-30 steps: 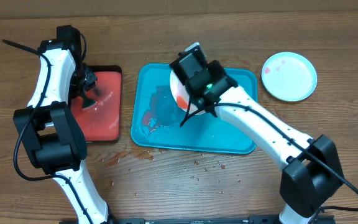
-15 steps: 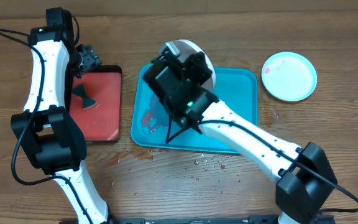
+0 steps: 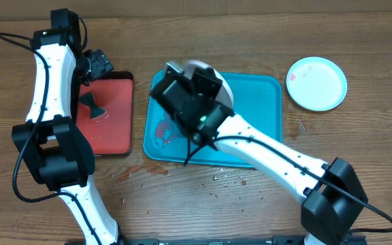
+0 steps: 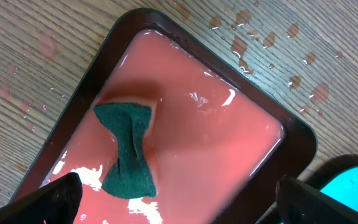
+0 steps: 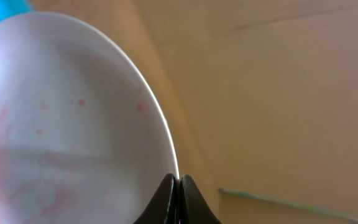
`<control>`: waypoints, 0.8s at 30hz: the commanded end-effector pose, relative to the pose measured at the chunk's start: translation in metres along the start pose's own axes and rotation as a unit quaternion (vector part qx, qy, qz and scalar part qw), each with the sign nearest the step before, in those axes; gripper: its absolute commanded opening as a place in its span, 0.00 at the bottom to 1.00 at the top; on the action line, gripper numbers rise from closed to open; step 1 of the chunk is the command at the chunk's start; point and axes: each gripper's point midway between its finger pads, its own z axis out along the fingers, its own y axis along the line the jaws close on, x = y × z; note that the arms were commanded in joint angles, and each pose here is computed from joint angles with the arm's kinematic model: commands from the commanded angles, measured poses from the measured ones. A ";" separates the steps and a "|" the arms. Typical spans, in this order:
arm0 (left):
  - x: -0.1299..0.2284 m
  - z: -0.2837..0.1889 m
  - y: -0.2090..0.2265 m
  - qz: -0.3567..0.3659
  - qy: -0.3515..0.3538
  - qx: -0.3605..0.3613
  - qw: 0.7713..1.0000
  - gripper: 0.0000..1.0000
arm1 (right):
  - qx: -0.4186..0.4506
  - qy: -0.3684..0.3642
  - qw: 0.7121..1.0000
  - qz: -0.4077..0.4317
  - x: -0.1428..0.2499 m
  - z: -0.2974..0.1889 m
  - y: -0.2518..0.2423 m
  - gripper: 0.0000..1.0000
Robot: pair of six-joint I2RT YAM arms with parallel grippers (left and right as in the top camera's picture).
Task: Clean dirty plates on tray and stack at the side
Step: 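Carry the white plate right and stack it on the plate pile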
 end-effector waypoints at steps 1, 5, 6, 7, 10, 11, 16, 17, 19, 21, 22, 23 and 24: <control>-0.007 -0.018 -0.003 0.001 -0.019 0.014 1.000 1.00 | 0.051 0.014 0.997 0.059 0.005 0.002 -0.028 0.04; -0.007 -0.018 -0.003 0.001 -0.020 0.014 1.000 1.00 | 0.088 -0.003 0.989 0.119 -0.006 0.000 -0.047 0.04; -0.007 -0.018 -0.003 0.001 -0.019 0.014 1.000 1.00 | 0.030 -0.024 0.994 0.098 -0.012 0.004 -0.026 0.04; -0.007 -0.018 -0.003 0.001 -0.019 0.014 1.000 1.00 | -0.023 -0.037 0.996 0.072 -0.015 0.005 -0.007 0.04; -0.007 -0.018 -0.003 0.001 -0.019 0.014 1.000 1.00 | -0.126 -0.052 0.991 0.005 -0.011 0.004 0.030 0.04; -0.007 -0.018 -0.003 0.001 -0.019 0.014 1.000 1.00 | -0.109 -0.042 0.993 0.030 -0.009 0.007 0.023 0.04; -0.007 -0.018 -0.003 0.001 -0.019 0.014 1.000 1.00 | 0.077 -0.001 0.968 0.239 0.007 0.008 -0.057 0.04; -0.007 -0.018 -0.003 0.001 -0.019 0.014 1.000 1.00 | 0.071 -0.004 0.967 0.244 0.007 0.009 -0.058 0.04; -0.007 -0.018 -0.003 0.001 -0.019 0.014 1.000 1.00 | -0.013 -0.023 0.985 0.172 -0.001 0.015 -0.031 0.04; -0.007 -0.018 -0.003 0.001 -0.020 0.014 1.000 1.00 | -0.042 -0.013 0.997 0.067 0.007 0.016 -0.016 0.04; -0.007 -0.018 -0.003 0.001 -0.019 0.014 1.000 1.00 | -0.016 0.007 0.998 0.055 0.015 0.016 -0.025 0.04; -0.007 -0.018 -0.003 0.001 -0.019 0.014 1.000 1.00 | 0.023 0.026 0.997 0.073 0.022 0.016 -0.038 0.04; -0.007 -0.018 -0.003 0.001 -0.019 0.014 1.000 1.00 | 0.073 0.042 0.990 0.114 0.028 0.014 -0.055 0.04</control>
